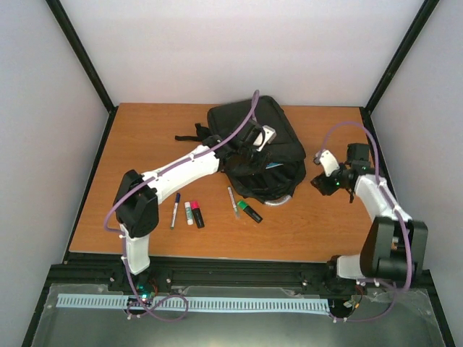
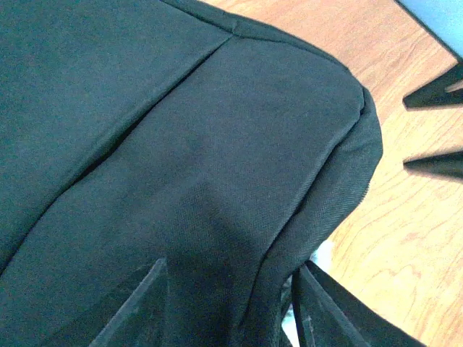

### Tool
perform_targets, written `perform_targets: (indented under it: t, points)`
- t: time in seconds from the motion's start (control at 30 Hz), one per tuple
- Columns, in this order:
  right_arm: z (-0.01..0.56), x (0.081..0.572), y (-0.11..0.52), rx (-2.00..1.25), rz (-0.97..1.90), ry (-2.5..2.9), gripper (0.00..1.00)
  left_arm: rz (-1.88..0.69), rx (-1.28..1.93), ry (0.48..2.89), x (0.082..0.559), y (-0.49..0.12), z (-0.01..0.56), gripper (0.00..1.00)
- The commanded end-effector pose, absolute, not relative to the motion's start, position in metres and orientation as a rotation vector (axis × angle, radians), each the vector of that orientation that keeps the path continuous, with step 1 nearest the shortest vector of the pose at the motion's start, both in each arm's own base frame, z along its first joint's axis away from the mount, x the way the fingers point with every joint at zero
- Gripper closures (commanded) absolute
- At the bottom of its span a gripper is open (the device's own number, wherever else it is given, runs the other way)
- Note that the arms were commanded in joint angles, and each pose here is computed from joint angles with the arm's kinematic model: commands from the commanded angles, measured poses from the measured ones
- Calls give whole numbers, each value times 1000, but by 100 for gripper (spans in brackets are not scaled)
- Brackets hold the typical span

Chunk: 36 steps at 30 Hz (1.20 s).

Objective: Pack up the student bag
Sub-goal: Place the stationery in the student bag, then zip the student bag at the center of the board.

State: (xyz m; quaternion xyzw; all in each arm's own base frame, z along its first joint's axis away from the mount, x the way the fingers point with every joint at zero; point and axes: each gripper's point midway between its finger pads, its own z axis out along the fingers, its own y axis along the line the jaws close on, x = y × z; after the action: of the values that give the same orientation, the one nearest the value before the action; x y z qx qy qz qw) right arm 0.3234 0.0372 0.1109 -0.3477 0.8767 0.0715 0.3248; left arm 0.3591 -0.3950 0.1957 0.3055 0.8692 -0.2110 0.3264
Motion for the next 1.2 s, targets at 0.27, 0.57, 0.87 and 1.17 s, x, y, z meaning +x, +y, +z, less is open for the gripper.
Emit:
perform_targets:
  t: [0.27, 0.57, 0.87, 1.17]
  points:
    - [50, 316, -29, -507, 206, 2730, 42, -548, 816, 2336, 313, -349, 201, 15]
    - [16, 314, -42, -464, 172, 2844, 44, -523, 314, 2485, 337, -259, 159, 8]
    - [35, 334, -34, -424, 267, 2803, 47, -588, 130, 2410, 358, -232, 111, 13]
    - [130, 384, 42, -635, 402, 2573, 47, -542, 328, 2347, 369, -239, 71, 29]
